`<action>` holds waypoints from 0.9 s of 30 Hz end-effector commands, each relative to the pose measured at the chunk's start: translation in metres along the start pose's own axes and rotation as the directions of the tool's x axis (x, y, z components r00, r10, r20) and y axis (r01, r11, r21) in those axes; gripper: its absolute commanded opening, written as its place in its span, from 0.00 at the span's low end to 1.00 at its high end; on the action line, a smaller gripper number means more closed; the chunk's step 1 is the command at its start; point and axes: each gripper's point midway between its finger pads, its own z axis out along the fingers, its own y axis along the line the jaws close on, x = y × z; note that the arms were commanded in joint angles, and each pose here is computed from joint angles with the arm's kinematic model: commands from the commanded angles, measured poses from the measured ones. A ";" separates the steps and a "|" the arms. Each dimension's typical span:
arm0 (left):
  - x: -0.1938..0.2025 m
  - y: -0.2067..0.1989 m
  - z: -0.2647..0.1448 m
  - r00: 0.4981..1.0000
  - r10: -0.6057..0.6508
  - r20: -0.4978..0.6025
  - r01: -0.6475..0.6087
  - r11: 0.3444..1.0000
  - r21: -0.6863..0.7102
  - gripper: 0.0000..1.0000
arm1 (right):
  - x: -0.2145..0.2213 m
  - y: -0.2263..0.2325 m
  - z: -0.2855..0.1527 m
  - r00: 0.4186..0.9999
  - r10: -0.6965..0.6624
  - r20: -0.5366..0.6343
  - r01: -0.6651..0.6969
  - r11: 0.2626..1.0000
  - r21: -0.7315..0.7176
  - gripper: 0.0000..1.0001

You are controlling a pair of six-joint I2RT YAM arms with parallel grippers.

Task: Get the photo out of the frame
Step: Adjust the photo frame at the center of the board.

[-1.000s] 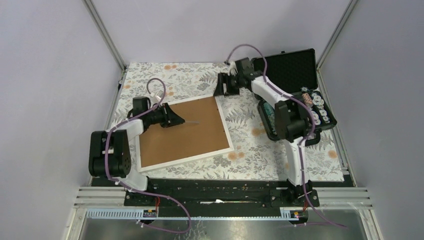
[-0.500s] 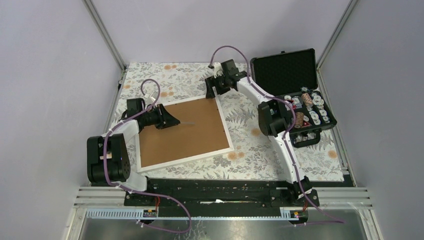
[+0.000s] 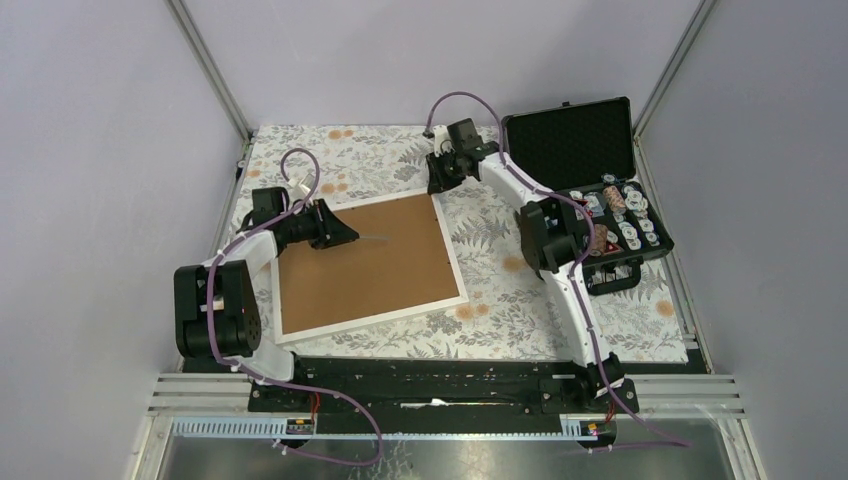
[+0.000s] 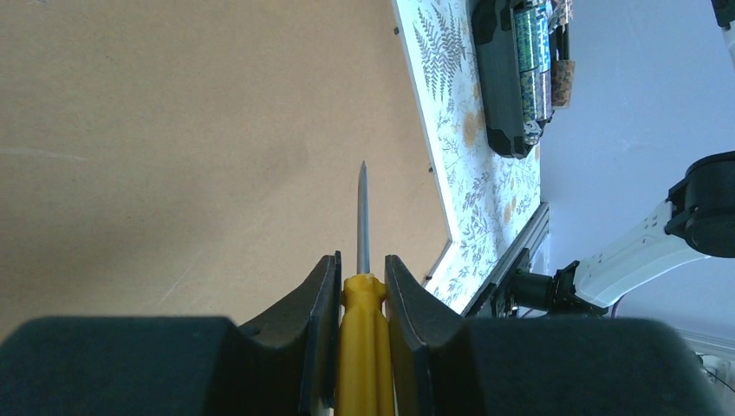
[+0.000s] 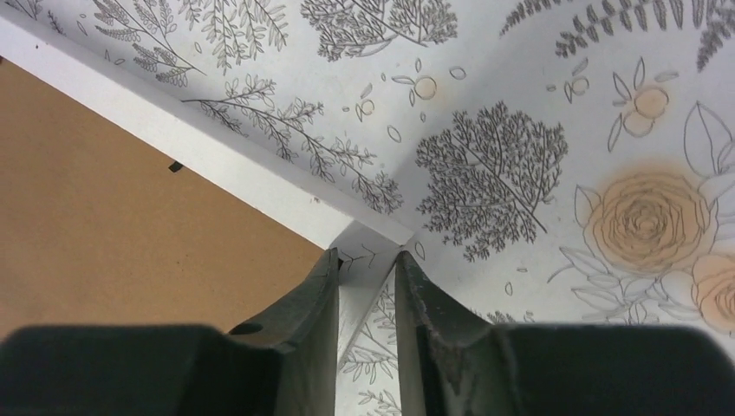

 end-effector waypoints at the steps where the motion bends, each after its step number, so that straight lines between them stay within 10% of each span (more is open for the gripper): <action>1: -0.021 -0.005 -0.001 0.998 0.060 0.029 -0.060 0.998 0.008 0.00 | 0.086 -0.044 -0.027 0.946 0.210 -0.248 -0.171 0.970 0.170 0.19; 8: -0.026 0.002 -0.004 0.999 0.043 0.032 -0.043 0.999 -0.012 0.00 | 0.128 -0.027 -0.073 0.868 0.394 -0.303 -0.354 0.918 0.179 0.03; 14: -0.031 0.004 -0.008 0.999 0.037 0.038 -0.037 0.999 -0.018 0.00 | 0.134 0.010 -0.099 0.888 0.343 -0.306 -0.339 0.938 0.069 0.64; 20: -0.031 0.001 -0.010 0.998 0.041 0.039 -0.040 0.999 -0.013 0.00 | 0.061 0.001 -0.091 0.990 0.074 -0.119 -0.078 0.997 -0.022 0.80; 27: -0.034 0.000 -0.012 0.998 0.050 0.050 -0.049 0.999 -0.014 0.00 | -0.004 0.007 -0.046 0.967 -0.255 0.029 0.257 0.961 -0.106 0.97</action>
